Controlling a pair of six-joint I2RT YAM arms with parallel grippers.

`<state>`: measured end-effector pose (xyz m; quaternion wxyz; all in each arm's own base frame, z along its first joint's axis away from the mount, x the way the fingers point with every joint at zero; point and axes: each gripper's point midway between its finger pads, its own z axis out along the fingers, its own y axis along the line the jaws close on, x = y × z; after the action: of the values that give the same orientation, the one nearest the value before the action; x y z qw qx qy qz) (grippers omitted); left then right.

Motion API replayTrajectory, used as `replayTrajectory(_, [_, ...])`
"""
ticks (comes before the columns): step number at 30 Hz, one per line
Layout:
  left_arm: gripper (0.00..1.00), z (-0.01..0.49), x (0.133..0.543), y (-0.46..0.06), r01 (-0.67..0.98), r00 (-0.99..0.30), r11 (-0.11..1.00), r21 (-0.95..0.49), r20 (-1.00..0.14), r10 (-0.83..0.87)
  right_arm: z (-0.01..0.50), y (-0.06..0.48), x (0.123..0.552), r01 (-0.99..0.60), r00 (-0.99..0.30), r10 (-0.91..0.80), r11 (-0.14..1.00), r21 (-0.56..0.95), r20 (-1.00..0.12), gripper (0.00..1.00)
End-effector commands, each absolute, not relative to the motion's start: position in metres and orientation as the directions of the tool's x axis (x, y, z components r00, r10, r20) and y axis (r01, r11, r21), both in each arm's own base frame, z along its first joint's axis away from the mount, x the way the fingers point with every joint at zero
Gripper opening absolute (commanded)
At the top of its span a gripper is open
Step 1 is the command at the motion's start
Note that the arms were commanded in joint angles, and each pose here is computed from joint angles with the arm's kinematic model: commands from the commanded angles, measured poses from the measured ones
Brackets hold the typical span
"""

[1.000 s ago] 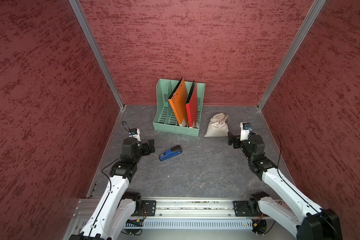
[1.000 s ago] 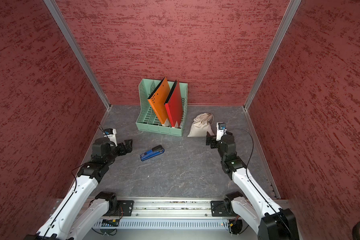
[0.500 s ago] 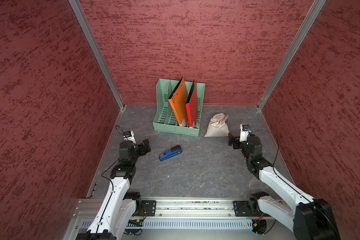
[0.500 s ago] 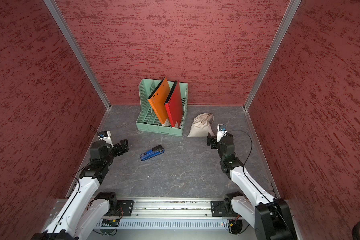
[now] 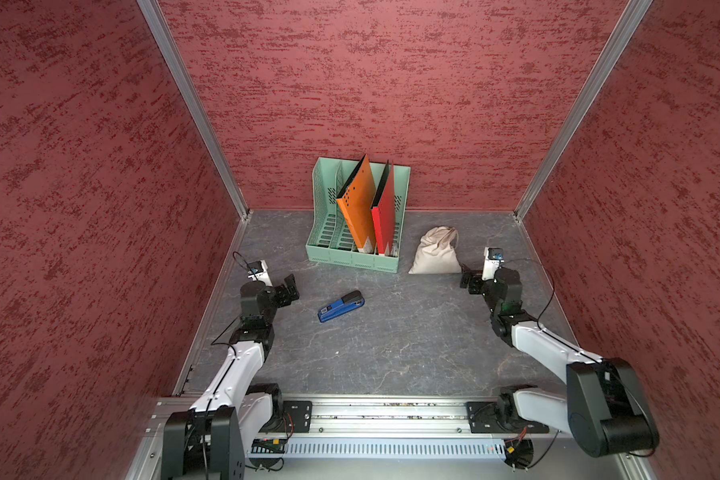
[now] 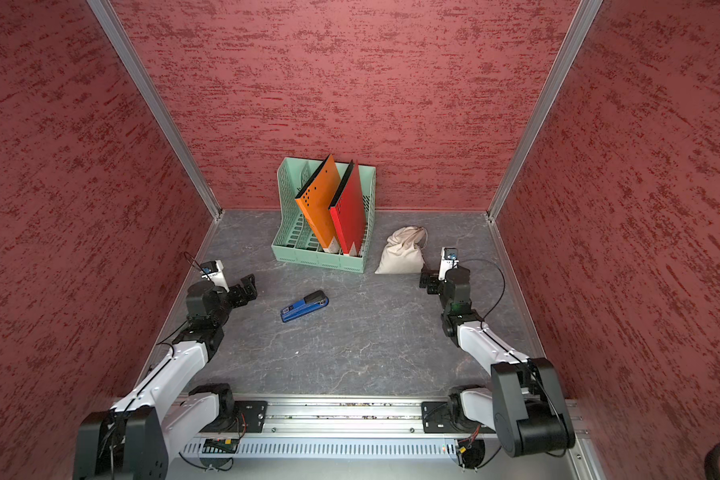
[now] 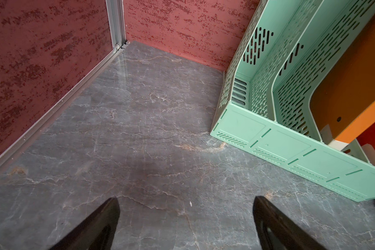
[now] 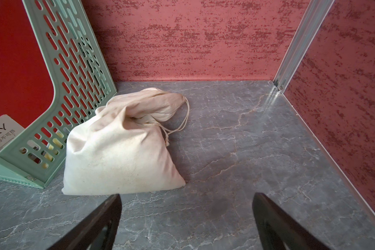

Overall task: Close the soil bag
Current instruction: Reset both arms

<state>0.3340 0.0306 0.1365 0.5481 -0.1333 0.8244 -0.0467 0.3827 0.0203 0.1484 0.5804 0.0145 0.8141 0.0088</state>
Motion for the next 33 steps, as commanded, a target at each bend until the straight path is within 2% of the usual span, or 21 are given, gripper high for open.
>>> replayTrajectory(1, [1.0,0.143,0.342,0.037,-0.136,-0.293,0.974,-0.18,-0.932,-0.213,0.151,0.02,0.388,-0.013,-0.281,0.047,0.999,0.052,-0.959,0.98])
replayTrajectory(8, [1.0,0.138,0.359,0.043,-0.111,-0.277,0.979,-0.169,-0.941,-0.194,0.139,0.02,0.399,-0.035,-0.306,0.026,0.999,0.038,-0.952,0.98])
replayTrajectory(14, [1.0,0.141,0.378,0.043,-0.066,-0.254,0.982,-0.178,-0.949,-0.189,0.141,0.018,0.403,-0.052,-0.278,0.003,0.998,0.018,-0.961,0.98])
replayTrajectory(18, [1.0,0.136,0.387,0.042,-0.047,-0.302,0.98,-0.194,-0.932,-0.199,0.137,0.014,0.407,-0.044,-0.26,0.007,0.999,0.019,-0.965,0.98])
replayTrajectory(29, [1.0,0.145,0.373,0.018,0.071,-0.246,0.989,-0.126,-0.964,-0.105,0.116,0.012,0.403,-0.035,-0.247,0.011,0.999,0.02,-0.969,0.98])
replayTrajectory(33, [1.0,0.145,0.37,0.042,-0.022,-0.231,0.985,-0.171,-0.958,-0.172,0.116,0.012,0.403,-0.034,-0.245,0.009,0.999,0.018,-0.97,0.98])
